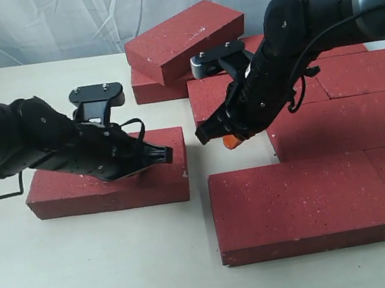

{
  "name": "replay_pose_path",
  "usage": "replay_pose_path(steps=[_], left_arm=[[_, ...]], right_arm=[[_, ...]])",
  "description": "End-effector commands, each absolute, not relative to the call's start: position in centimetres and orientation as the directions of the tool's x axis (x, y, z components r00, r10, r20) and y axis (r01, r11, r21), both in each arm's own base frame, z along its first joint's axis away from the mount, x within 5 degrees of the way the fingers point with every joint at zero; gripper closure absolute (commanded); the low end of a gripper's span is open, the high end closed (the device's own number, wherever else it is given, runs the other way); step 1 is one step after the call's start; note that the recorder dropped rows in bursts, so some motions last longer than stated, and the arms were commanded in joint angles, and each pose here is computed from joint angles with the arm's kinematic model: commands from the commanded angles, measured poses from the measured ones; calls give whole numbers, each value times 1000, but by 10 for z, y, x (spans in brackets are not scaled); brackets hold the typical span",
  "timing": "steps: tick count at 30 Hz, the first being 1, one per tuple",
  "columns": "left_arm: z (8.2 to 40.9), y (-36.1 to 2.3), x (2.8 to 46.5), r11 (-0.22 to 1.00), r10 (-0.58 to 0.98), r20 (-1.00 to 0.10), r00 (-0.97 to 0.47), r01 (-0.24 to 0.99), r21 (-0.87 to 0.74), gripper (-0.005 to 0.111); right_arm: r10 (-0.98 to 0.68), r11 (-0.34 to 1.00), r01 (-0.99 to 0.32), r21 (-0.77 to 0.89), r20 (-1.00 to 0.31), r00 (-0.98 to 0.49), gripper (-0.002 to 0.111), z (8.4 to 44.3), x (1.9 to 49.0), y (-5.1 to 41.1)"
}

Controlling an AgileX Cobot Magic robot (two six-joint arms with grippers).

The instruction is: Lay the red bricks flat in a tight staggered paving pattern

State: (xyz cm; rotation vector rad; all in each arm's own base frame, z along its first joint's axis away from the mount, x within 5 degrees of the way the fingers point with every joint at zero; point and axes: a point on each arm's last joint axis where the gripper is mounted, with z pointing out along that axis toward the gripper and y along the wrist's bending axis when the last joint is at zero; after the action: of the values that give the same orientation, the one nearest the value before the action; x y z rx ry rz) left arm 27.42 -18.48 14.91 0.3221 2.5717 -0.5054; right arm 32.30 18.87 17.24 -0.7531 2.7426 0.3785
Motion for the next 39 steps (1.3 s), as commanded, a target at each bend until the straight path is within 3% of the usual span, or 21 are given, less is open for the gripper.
replay_pose_path(steps=[1, 21, 26, 32, 39], left_arm=[[140, -195, 261, 892, 162, -460, -873, 329, -310, 107], [165, -228, 270, 877, 101, -609, -787, 360, -319, 107], [179, -226, 270, 861, 156, -656, -738, 428, -276, 107], [218, -194, 274, 848, 196, -700, -687, 477, -231, 107], [230, -127, 290, 900, 144, -636, -758, 368, -235, 107]], right_arm=[[-453, 830, -529, 178, -338, -825, 109, 175, 322, 188], [-444, 828, -530, 181, -364, -819, 109, 176, 324, 189], [-460, 821, -541, 183, -349, -816, 109, 176, 322, 189], [-533, 758, -614, 219, -334, -777, 109, 184, 308, 188], [-583, 660, -695, 287, -389, -714, 109, 193, 283, 202]])
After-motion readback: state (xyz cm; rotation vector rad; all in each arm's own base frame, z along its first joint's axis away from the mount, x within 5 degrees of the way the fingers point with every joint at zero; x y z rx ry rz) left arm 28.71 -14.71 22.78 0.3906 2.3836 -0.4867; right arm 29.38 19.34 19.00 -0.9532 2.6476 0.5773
